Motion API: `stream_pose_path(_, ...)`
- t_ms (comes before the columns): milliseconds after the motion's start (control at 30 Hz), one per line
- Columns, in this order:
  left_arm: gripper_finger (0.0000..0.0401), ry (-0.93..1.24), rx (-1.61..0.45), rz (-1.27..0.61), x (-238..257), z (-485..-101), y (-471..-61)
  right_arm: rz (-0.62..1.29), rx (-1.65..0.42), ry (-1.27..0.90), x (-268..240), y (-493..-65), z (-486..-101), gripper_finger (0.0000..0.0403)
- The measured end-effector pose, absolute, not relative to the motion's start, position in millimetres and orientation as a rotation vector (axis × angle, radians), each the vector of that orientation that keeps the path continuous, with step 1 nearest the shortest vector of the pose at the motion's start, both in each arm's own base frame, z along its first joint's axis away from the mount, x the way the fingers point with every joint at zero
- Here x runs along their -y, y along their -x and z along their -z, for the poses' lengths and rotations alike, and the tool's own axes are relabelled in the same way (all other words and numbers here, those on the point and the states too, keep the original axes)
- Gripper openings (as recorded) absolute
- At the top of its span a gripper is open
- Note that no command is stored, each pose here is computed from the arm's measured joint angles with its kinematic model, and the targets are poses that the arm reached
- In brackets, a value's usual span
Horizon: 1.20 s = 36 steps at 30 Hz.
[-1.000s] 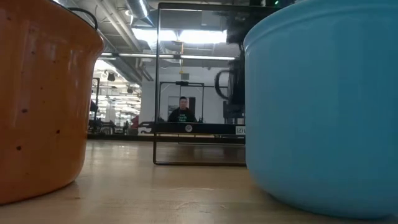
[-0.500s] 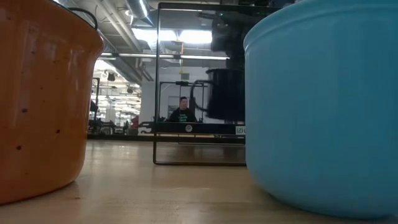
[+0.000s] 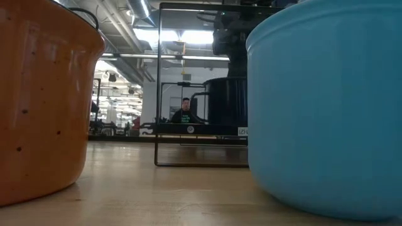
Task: Stack small to large cups/mugs on shelf
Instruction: Put the dark blue mug on the shelf, then put the orange mug on the shelf
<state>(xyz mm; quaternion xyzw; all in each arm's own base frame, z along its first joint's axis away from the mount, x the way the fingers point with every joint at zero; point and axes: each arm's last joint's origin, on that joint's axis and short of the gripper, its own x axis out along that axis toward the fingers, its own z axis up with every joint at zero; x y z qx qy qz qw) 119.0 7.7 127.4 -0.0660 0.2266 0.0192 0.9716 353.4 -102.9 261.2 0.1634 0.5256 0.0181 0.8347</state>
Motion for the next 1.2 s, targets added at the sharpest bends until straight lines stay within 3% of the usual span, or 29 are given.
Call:
stream_pose_path(267,0.0020,0.133,-0.458,-0.039,-7.7,-127.4,-118.9,-0.015,-1.094,-0.322,104.0,-354.4,-266.3,0.0132)
stream_pose_path(500,0.0020,0.133,-0.458,-0.039,-7.7,-127.4,-118.9,-0.036,-0.911,-0.232,99.8,-366.9,-328.0,0.0149)
stream_pose_path(700,0.0020,0.133,-0.458,-0.039,-7.7,-127.4,-118.9,-0.165,-0.955,-0.064,37.1,-364.1,-370.1,0.0150)
stream_pose_path(900,0.0020,0.133,-0.458,-0.039,-7.7,-127.4,-118.9,-0.125,-1.068,0.233,-35.1,-343.7,-381.4,0.0150)
stream_pose_path(1200,0.0020,0.133,-0.458,-0.038,-7.7,-127.4,-118.9,-0.021,-1.137,0.006,-76.3,-294.3,-388.6,0.0150)
